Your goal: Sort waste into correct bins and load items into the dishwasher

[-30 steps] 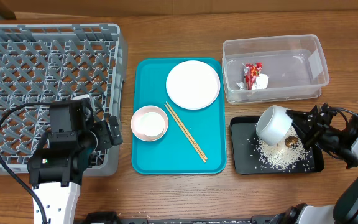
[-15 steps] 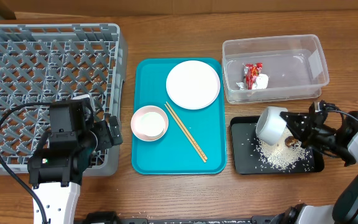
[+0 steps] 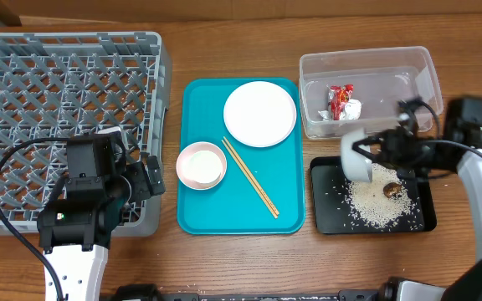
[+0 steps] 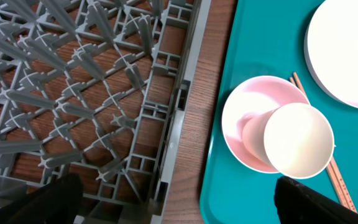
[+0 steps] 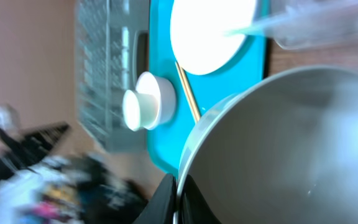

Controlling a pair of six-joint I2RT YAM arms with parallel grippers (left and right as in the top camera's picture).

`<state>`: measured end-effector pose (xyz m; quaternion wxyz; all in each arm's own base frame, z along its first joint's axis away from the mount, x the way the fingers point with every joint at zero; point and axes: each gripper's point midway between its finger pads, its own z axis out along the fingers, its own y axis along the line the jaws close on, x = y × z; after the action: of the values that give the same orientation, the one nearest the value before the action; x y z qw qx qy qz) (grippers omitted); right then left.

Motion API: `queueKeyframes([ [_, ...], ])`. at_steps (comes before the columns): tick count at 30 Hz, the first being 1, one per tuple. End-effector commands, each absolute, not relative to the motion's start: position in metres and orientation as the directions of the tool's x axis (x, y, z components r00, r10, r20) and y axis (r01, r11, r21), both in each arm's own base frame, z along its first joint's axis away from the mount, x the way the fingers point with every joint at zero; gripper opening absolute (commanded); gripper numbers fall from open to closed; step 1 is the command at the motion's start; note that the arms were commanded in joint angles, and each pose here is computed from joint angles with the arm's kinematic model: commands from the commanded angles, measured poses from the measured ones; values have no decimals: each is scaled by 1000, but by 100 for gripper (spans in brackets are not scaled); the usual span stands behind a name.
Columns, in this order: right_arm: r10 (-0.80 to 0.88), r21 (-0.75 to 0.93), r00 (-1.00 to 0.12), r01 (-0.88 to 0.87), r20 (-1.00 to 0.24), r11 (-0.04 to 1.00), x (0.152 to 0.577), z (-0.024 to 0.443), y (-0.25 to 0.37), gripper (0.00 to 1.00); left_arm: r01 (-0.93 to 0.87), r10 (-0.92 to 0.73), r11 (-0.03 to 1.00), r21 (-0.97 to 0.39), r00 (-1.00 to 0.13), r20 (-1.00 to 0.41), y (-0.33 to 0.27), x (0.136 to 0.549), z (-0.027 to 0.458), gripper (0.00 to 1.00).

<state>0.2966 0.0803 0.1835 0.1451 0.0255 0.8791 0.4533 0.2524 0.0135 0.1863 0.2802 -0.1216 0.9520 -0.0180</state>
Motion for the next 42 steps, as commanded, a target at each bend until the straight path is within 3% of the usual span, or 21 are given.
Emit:
queueKeyframes([
  [1, -3, 647, -927, -264, -375, 715, 305, 189, 103, 4, -225, -250, 968, -114, -799, -547, 14, 257, 195, 100],
  [7, -287, 309, -773, -522, -566, 795, 331, 179, 162, 4, -225, -250, 968, -114, -799, -547, 14, 257, 195, 100],
  [11, -404, 36, -550, -623, -731, 782, 362, 194, 227, 4, -225, -250, 968, -114, -799, -547, 14, 257, 195, 100],
  [14, -415, 11, -479, -665, -774, 747, 370, 192, 261, 4, -225, -250, 968, -115, -799, -547, 14, 257, 195, 100],
  [23, -489, 35, -539, -695, -686, 718, 385, 93, 296, 4, -223, -250, 968, -117, -799, -546, 13, 257, 195, 100],
  [29, -501, 41, -557, -694, -663, 719, 386, 74, 297, 5, -223, -251, 968, -117, -800, -546, 13, 257, 195, 100],
  [30, -499, 41, -556, -694, -665, 719, 387, 75, 297, 12, -223, -250, 968, -117, -800, -546, 13, 257, 195, 100],
  [31, -487, 52, -567, -685, -664, 727, 386, 80, 297, 25, -223, -250, 968, -117, -799, -546, 13, 257, 195, 100],
  [32, -480, 59, -575, -679, -662, 732, 385, 84, 296, 27, -223, -250, 968, -117, -800, -546, 13, 257, 195, 100],
  [36, -472, 101, -589, -688, -656, 718, 375, 122, 298, 53, -223, -250, 968, -116, -799, -546, 13, 257, 195, 100],
  [38, -451, 137, -596, -690, -664, 710, 369, 149, 300, 57, -223, -250, 968, -116, -799, -547, 13, 257, 195, 100],
  [40, -349, 277, -647, -664, -678, 694, 355, 192, 310, 59, -223, -250, 968, -116, -799, -547, 13, 257, 195, 100],
  [42, -306, 364, -686, -648, -660, 670, 344, 200, 318, 59, -223, -250, 968, -117, -799, -547, 13, 257, 195, 100],
])
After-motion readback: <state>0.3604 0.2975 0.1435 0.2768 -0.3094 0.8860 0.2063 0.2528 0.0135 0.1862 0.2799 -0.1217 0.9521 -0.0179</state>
